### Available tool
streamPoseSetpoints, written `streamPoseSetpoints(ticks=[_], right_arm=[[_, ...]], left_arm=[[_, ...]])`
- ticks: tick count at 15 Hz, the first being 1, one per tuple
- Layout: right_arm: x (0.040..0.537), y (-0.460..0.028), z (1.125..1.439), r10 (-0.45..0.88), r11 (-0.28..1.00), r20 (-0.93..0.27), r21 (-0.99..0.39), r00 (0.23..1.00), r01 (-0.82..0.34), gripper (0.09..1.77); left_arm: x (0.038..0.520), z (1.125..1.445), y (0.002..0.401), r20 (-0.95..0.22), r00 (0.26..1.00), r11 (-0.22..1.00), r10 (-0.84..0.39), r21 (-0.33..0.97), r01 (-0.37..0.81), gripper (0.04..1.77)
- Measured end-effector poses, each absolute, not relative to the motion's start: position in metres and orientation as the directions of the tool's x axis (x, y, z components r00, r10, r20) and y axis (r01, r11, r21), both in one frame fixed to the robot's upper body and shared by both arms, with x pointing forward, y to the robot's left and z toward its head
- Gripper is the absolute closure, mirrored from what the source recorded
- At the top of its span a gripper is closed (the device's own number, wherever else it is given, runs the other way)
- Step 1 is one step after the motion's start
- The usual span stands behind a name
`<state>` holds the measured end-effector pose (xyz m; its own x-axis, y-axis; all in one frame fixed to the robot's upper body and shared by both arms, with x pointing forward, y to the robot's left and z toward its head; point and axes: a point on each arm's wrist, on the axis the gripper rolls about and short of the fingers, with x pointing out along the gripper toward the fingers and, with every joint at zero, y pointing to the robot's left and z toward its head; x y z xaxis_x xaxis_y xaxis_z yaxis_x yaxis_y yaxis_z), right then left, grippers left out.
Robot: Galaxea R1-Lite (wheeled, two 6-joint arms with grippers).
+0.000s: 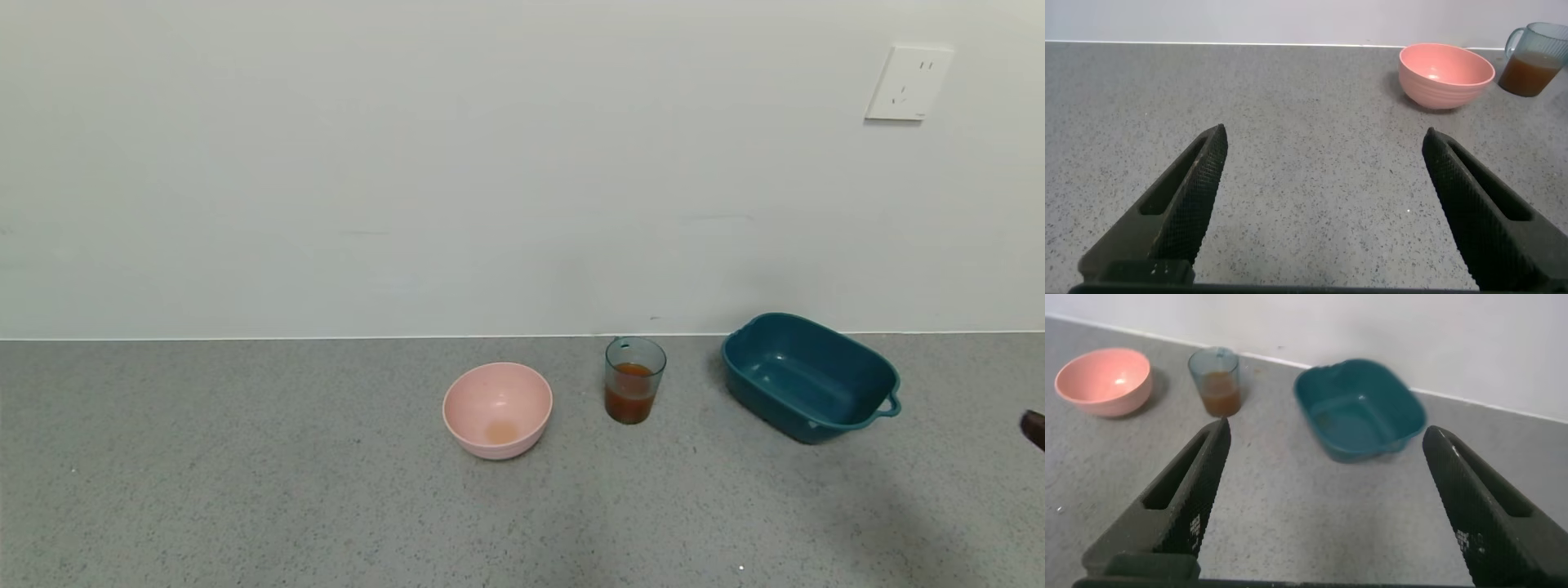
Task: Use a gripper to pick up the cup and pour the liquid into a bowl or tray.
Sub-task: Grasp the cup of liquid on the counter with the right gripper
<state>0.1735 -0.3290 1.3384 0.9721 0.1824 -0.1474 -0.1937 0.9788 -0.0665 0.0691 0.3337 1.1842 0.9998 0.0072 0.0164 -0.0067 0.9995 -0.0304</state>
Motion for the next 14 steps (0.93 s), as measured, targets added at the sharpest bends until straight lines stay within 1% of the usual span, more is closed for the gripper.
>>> streamPoseSetpoints(ticks=[3, 5, 9, 12, 14], right_arm=[[0.225, -0.314, 1.335, 0.263, 0.962, -0.244, -0.011, 0.933, -0.274, 0.15], [0.259, -0.301, 1.325, 0.288, 0.954, -0.278, 0.002, 0.916, -0.299, 0.15], [0.316, -0.263, 1.285, 0.319, 0.94, -0.366, 0.007, 0.874, -0.34, 0.15], [0.346, -0.238, 1.251, 0.335, 0.932, -0.414, 0.012, 0.846, -0.363, 0.15], [0.361, -0.226, 1.229, 0.329, 0.934, -0.428, 0.012, 0.842, -0.358, 0.15]], left_arm=[[0.069, 1.184, 0.334, 0.016, 1.0, 1.0, 0.007, -0.03, -0.006, 0.09], [0.069, 1.184, 0.334, 0.016, 1.0, 1.0, 0.007, -0.03, -0.007, 0.09], [0.069, 1.184, 0.334, 0.016, 1.0, 1.0, 0.007, -0.03, -0.006, 0.09], [0.069, 1.184, 0.334, 0.016, 1.0, 1.0, 0.007, -0.03, -0.007, 0.09], [0.069, 1.184, 0.334, 0.016, 1.0, 1.0, 0.007, -0.03, -0.006, 0.09]])
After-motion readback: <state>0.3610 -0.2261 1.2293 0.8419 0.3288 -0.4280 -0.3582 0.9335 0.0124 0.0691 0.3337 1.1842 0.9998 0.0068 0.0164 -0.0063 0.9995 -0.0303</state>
